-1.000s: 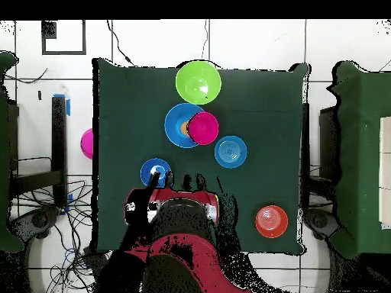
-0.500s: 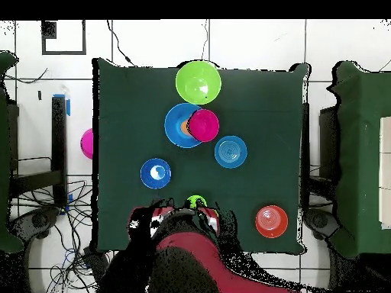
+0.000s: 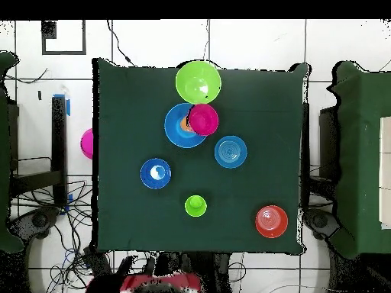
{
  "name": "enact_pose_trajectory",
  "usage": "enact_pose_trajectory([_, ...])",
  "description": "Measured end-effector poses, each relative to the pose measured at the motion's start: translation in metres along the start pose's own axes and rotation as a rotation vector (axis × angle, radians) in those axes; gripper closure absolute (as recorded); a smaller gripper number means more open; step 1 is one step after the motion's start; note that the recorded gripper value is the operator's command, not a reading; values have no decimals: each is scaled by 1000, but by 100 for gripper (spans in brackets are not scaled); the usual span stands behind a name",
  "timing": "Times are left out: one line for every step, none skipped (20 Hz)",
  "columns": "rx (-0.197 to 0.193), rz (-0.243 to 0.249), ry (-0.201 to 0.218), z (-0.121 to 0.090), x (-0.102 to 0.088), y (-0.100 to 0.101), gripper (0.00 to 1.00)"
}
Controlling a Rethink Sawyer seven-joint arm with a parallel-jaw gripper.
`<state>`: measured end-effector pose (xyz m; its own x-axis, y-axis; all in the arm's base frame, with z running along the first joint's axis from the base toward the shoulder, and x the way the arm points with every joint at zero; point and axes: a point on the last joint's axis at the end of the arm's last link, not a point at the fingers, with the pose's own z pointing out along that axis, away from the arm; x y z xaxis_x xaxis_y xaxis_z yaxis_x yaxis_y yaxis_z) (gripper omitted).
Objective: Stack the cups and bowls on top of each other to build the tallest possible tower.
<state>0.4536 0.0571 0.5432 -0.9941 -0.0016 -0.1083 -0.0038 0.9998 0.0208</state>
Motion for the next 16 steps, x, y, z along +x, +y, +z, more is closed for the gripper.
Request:
enact_pose_trajectory([0, 0, -1, -4, 3, 1, 0])
enact_pose_trajectory([0, 1, -4, -10, 6, 2, 0])
enact_pose_trajectory([1, 2, -7, -13, 9, 2, 0])
enact_pose_trajectory([2, 5, -17, -24, 15, 2, 0])
enact_pose_trajectory([6, 7, -24, -29, 18, 2, 0])
enact_pose_trajectory([13, 10, -34, -36, 22, 1, 0])
enact_pose_trajectory([18, 11, -39, -40, 24, 0, 0])
enact_pose_trajectory([37, 17, -53, -51, 31, -3, 0])
enact_pose_trajectory([46, 20, -58, -55, 34, -5, 0])
enact_pose_trajectory([58, 24, -62, -61, 38, -7, 0])
enact_pose_trajectory([69, 28, -64, -67, 43, -9, 0])
enact_pose_trajectory([79, 32, -66, -73, 47, -11, 0])
enact_pose_trajectory([86, 36, -67, -77, 50, -12, 0])
enact_pose_trajectory([93, 40, -69, -81, 53, -13, 0])
enact_pose_trajectory([102, 47, -72, -89, 58, -16, 0])
enact_pose_trajectory([107, 52, -73, -94, 61, -17, 0])
